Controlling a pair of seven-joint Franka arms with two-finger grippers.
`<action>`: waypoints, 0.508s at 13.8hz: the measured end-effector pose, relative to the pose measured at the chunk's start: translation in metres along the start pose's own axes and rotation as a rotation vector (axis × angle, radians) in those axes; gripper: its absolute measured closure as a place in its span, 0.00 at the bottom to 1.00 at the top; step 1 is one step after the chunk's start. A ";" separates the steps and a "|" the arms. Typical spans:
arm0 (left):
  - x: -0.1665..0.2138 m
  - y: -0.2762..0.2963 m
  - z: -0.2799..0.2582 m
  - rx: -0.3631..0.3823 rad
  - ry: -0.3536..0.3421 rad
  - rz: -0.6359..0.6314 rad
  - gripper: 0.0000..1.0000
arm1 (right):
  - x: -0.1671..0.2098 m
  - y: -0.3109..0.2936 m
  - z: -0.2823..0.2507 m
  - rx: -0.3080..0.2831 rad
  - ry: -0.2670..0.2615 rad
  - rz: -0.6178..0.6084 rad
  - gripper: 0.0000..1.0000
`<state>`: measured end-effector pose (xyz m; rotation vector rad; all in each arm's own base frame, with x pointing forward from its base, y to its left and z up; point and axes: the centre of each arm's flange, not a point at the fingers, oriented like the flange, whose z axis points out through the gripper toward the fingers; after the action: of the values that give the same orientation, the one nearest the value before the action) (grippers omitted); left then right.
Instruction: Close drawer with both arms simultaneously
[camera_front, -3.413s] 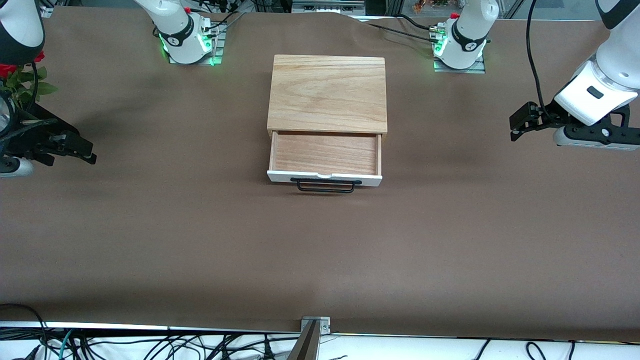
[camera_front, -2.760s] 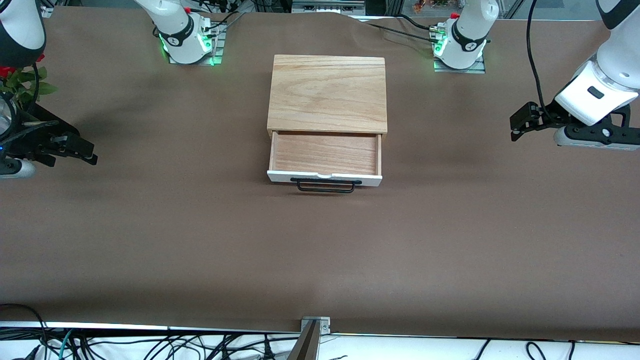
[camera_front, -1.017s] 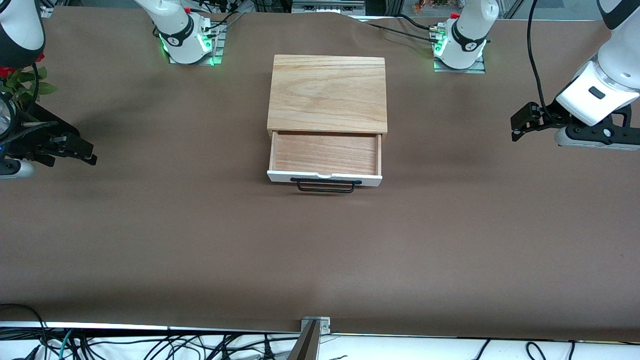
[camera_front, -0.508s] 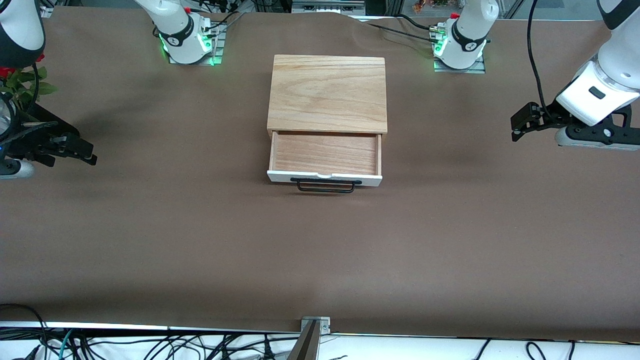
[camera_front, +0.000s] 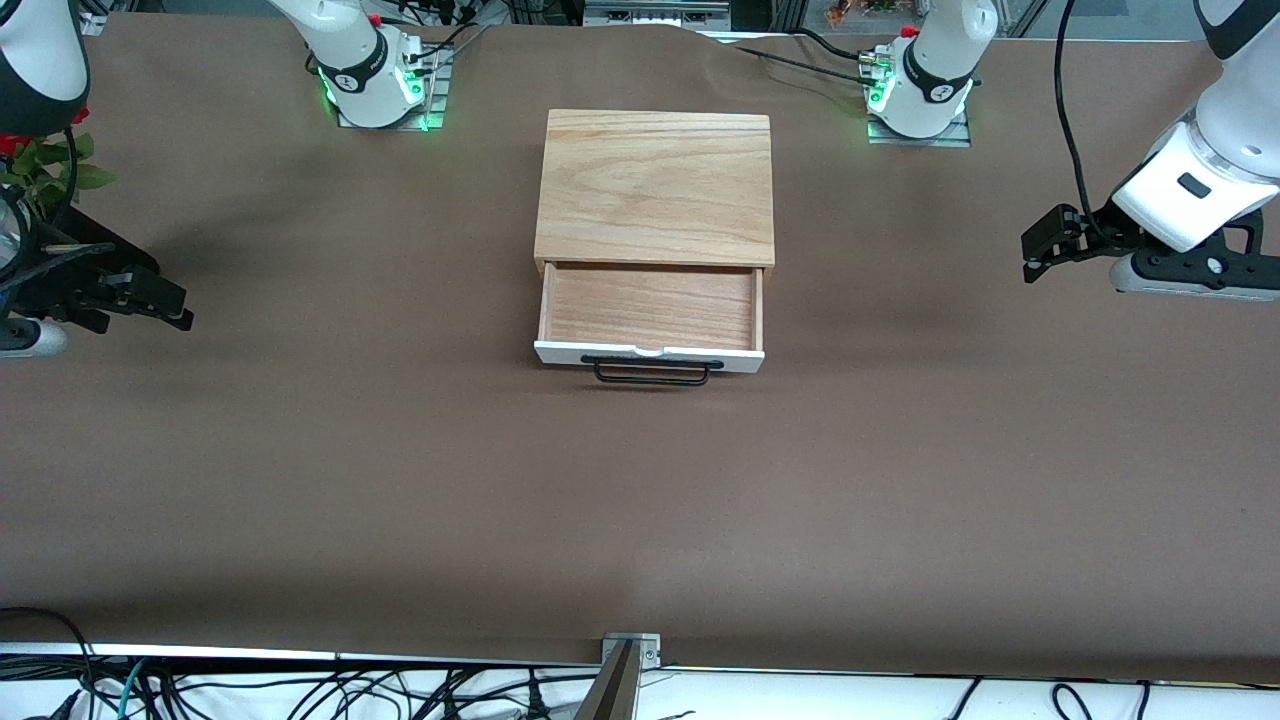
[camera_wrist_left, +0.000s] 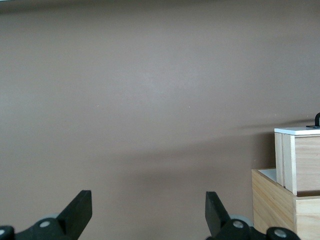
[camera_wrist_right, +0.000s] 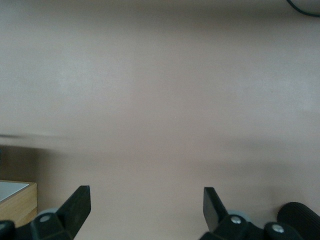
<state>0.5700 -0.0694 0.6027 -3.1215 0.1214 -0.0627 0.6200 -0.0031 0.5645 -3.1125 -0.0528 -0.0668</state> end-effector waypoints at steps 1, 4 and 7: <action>0.000 0.000 0.000 0.000 0.000 0.000 0.00 | 0.000 0.000 0.000 0.000 0.000 0.000 0.00; 0.000 -0.001 0.000 0.000 0.000 -0.001 0.00 | 0.001 0.000 0.002 0.000 -0.004 0.000 0.00; 0.000 -0.005 0.000 0.000 0.000 -0.009 0.00 | 0.002 -0.002 0.005 0.001 -0.008 -0.004 0.00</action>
<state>0.5707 -0.0644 0.6025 -3.1218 0.1076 -0.0622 0.6218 -0.0008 0.5596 -3.1117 -0.0588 -0.0545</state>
